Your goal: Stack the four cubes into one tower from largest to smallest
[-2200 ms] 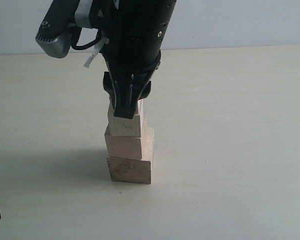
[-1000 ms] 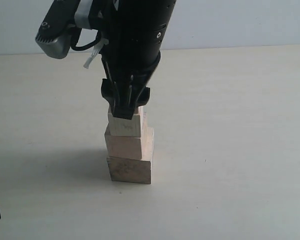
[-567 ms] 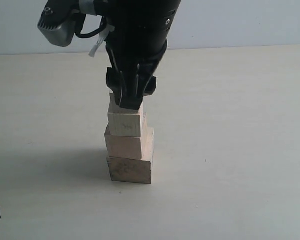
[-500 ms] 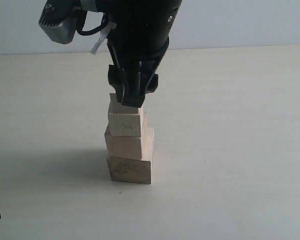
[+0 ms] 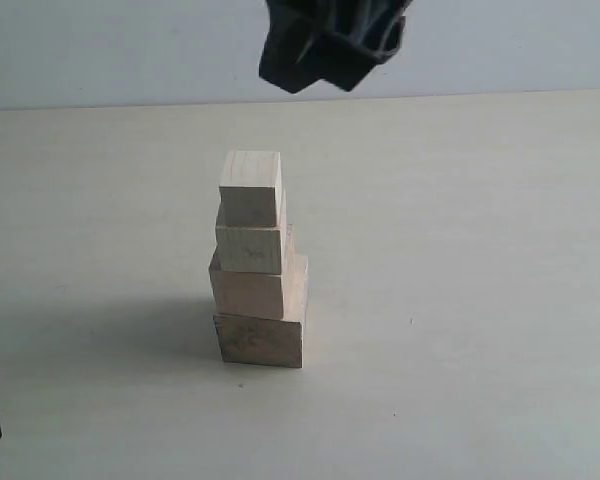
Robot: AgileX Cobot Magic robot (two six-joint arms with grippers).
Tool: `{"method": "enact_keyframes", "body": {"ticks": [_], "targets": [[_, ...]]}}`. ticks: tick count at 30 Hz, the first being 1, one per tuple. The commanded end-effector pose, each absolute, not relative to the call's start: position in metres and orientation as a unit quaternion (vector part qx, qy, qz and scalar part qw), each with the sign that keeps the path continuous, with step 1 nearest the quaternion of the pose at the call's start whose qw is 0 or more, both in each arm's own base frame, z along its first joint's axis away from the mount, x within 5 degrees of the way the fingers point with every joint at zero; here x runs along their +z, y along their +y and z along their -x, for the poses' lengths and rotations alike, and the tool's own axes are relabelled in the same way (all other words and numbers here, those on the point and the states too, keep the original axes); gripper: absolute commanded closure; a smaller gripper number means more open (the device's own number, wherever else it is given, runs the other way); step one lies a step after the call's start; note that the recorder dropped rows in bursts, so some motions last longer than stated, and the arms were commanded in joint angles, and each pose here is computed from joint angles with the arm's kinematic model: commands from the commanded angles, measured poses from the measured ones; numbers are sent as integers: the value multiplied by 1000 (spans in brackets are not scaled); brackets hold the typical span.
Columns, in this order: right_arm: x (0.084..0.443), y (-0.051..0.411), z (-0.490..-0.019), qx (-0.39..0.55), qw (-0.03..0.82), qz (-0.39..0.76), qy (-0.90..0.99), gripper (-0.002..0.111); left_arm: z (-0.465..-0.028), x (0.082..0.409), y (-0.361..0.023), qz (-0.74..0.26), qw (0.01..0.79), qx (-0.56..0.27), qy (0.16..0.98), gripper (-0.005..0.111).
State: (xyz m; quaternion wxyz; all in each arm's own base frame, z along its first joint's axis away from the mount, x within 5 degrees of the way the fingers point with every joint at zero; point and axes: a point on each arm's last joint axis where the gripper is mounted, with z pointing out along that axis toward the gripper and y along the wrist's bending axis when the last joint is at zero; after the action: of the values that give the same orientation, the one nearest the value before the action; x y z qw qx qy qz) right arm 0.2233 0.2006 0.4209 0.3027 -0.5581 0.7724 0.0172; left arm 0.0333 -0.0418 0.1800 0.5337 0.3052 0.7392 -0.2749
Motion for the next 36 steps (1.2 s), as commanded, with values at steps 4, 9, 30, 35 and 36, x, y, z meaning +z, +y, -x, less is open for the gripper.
{"method": "enact_keyframes", "body": {"ticks": [4, 9, 30, 35, 36], "targets": [[425, 146, -169, 65, 336, 480, 808, 71, -33, 181, -42, -301, 539, -279, 736, 107], [407, 110, -135, 101, 408, 390, 819, 108, -33, 181, -42, -301, 539, -279, 736, 107], [239, 41, -66, 235, 549, 112, 794, 108, -33, 181, -42, -301, 539, -279, 736, 107], [199, 26, -56, 179, 600, 88, 775, 108, -33, 181, -42, -301, 539, -279, 736, 107], [197, 25, -55, 175, 601, 87, 775, 108, -33, 181, -42, -301, 539, -279, 736, 107]]}}
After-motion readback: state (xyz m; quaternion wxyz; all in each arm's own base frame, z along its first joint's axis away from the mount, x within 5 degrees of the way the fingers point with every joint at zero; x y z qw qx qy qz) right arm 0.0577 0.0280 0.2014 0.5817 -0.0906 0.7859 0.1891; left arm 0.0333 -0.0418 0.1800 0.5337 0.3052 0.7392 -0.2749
